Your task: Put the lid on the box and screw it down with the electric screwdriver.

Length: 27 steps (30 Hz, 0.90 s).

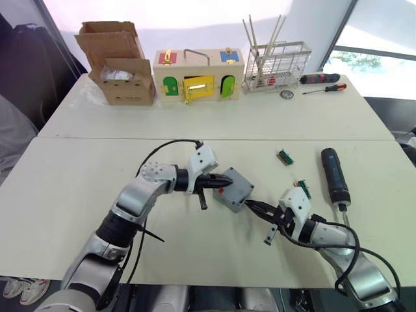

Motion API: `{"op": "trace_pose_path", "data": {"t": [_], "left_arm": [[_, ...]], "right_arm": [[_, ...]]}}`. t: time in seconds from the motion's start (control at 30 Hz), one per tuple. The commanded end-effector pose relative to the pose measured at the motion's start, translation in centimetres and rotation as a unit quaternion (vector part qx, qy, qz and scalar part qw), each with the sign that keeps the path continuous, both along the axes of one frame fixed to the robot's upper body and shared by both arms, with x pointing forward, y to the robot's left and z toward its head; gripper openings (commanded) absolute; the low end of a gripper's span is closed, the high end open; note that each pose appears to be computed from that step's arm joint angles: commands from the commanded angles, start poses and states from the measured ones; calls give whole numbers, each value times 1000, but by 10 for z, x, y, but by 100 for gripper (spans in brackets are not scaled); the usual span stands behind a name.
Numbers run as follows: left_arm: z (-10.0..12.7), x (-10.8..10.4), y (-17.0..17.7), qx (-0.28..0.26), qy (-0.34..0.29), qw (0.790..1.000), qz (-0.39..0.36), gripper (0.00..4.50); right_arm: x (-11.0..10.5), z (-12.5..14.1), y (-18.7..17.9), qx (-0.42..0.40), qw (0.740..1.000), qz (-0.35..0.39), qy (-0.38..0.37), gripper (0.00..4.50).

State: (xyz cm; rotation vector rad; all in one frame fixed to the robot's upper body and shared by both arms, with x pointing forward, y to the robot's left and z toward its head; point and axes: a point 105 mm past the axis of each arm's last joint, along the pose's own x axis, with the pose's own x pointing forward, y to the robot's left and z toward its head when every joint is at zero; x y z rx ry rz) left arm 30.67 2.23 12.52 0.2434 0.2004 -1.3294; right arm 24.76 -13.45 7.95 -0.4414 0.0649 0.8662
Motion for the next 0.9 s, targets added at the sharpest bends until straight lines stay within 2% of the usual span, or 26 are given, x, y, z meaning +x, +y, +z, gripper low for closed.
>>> {"op": "trace_pose_path", "data": {"t": [0.03, 0.17, 0.33, 0.43, 0.6, 0.77, 0.9], "left_arm": [[14, -5, -1, -25, -9, 1000, -6, 0], [28, -4, 3, -40, -21, 999, 0, 0], [57, 13, 21, -81, -42, 994, 55, 0], [63, 28, 41, -85, -39, 990, 104, 0], [37, 34, 61, -26, -30, 991, 127, 0], [16, 28, 49, -22, -1, 995, 94, 0], [16, 30, 37, -35, 2, 996, 84, 0]], "right_arm": [[3, 10, -1, 2, 1000, -3, -25, 4], [2, 9, -1, 2, 1000, -4, -25, 4], [5, 13, -4, 4, 999, -14, -32, 4], [7, 20, -8, 9, 999, -24, -40, 4], [9, 29, -11, 14, 998, -31, -46, 4], [10, 31, -11, 12, 998, -28, -47, 4], [10, 34, -10, 9, 998, -24, -54, 4]]}}
